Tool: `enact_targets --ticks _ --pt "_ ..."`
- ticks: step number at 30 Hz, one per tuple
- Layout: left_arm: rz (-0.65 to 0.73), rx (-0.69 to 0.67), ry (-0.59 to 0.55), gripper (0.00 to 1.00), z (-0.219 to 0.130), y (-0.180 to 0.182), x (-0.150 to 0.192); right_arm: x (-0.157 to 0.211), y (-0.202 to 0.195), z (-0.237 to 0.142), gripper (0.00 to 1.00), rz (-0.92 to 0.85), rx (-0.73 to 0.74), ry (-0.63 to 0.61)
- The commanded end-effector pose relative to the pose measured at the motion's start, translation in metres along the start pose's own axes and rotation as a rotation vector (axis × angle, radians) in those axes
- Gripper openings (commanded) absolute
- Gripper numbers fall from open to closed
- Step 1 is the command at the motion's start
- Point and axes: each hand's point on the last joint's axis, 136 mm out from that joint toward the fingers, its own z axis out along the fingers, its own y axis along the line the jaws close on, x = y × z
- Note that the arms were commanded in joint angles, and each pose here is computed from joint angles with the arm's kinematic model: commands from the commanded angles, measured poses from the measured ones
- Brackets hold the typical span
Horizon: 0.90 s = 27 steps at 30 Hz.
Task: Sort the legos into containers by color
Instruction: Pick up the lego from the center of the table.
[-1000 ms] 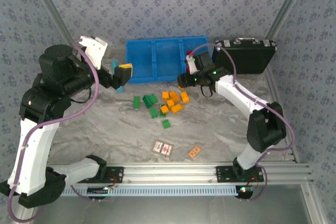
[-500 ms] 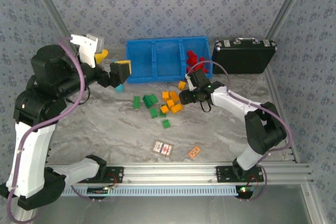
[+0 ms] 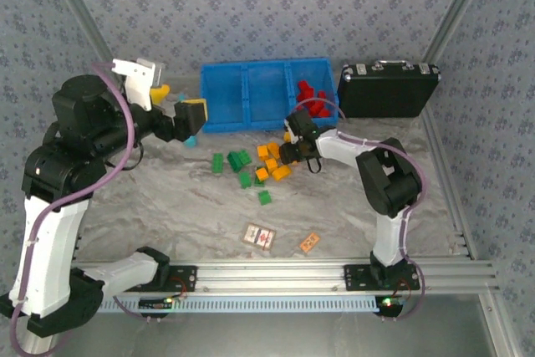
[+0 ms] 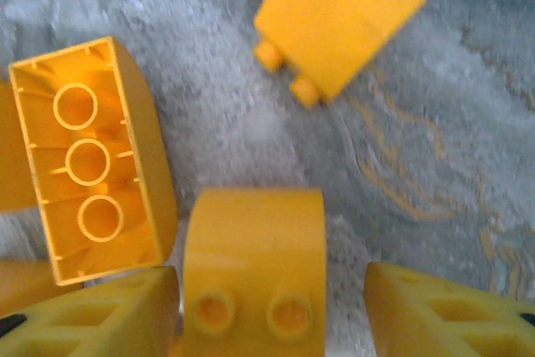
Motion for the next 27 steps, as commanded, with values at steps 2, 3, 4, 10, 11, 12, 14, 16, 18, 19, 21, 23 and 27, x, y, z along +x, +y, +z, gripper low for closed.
enact_targets --ticks 2,3,4,10,11,12,14,16,18,19,21,23,27 --pt "0.019 -0.03 -0.002 1.0 0.006 0.007 -0.004 -0.004 -0.005 0.009 0.49 -0.004 0.029 0.019" --pt "0.025 -0.033 0.003 1.0 0.008 0.007 -0.003 -0.004 -0.006 0.011 0.46 -0.005 0.03 0.028" --pt "0.028 -0.036 0.005 1.0 0.01 0.008 -0.004 -0.004 -0.007 0.012 0.43 -0.005 0.032 0.033" --pt "0.05 -0.049 0.016 1.0 0.023 0.014 -0.003 -0.011 -0.011 0.0 0.32 -0.019 0.046 0.068" --pt "0.053 -0.054 0.019 1.0 0.026 0.017 -0.003 -0.012 -0.013 -0.005 0.3 -0.014 0.044 0.081" --pt "0.057 -0.06 0.017 1.0 0.028 0.019 -0.003 -0.016 -0.012 -0.012 0.28 -0.011 0.032 0.079" --pt "0.072 -0.079 0.024 1.0 0.035 0.027 0.001 -0.024 -0.01 -0.025 0.27 -0.005 0.008 0.061" --pt "0.066 -0.11 0.027 1.0 0.042 0.039 0.006 -0.038 -0.007 -0.04 0.26 -0.002 -0.006 0.02" --pt "0.044 -0.132 0.024 1.0 0.05 0.053 0.008 -0.056 -0.005 -0.054 0.26 -0.006 -0.007 -0.023" --pt "0.03 -0.137 0.023 1.0 0.053 0.059 0.009 -0.065 -0.004 -0.059 0.27 -0.01 -0.004 -0.042" --pt "0.004 -0.14 0.016 1.0 0.059 0.069 0.009 -0.089 -0.003 -0.067 0.27 -0.018 0.003 -0.091" --pt "-0.006 -0.146 0.013 1.0 0.064 0.076 0.009 -0.112 -0.002 -0.069 0.28 -0.021 0.006 -0.13" --pt "-0.029 -0.15 0.033 1.0 0.076 0.09 0.013 -0.15 -0.003 -0.053 0.29 -0.02 0.003 -0.157"
